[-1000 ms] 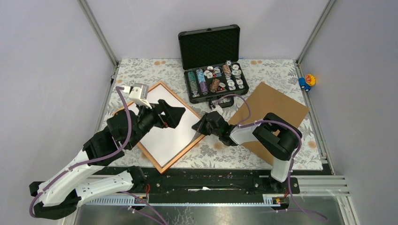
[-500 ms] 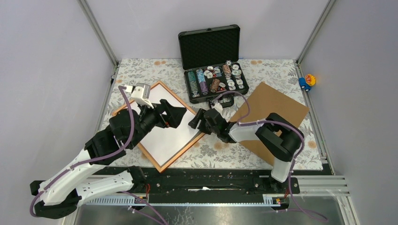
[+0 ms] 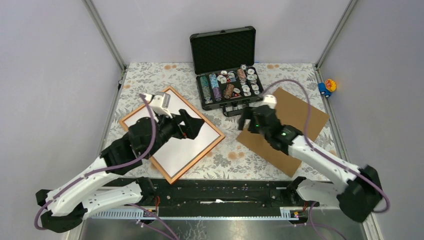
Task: Put the photo into the frame
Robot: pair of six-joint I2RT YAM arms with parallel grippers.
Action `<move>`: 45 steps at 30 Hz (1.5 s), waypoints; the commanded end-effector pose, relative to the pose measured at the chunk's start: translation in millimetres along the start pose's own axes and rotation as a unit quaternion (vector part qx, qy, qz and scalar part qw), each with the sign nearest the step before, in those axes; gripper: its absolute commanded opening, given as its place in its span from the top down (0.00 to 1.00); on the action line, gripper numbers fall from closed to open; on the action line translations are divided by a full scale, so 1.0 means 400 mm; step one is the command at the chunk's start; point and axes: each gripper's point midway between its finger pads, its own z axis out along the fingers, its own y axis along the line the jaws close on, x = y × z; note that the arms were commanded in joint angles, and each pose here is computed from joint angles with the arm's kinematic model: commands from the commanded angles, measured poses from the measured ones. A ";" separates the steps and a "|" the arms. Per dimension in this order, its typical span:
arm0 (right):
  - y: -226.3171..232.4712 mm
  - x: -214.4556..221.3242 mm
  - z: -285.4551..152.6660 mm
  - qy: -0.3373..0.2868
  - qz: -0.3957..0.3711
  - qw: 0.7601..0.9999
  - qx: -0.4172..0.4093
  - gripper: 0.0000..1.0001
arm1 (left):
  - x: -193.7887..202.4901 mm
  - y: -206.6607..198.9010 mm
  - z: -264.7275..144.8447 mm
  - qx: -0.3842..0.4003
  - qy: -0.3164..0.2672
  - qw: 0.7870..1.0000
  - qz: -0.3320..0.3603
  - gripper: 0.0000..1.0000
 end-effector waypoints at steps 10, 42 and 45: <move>-0.413 0.096 -0.048 0.081 0.170 0.968 0.167 0.00 | 0.409 -0.143 0.323 0.084 0.263 0.961 -0.031 0.01; -0.807 0.191 -0.150 0.031 0.403 0.836 0.370 0.00 | 0.724 0.001 0.759 -0.024 0.361 0.932 -0.019 0.01; -0.803 0.198 -0.135 0.037 0.407 0.839 0.358 0.00 | 0.734 -0.006 0.759 -0.020 0.369 0.929 -0.030 0.01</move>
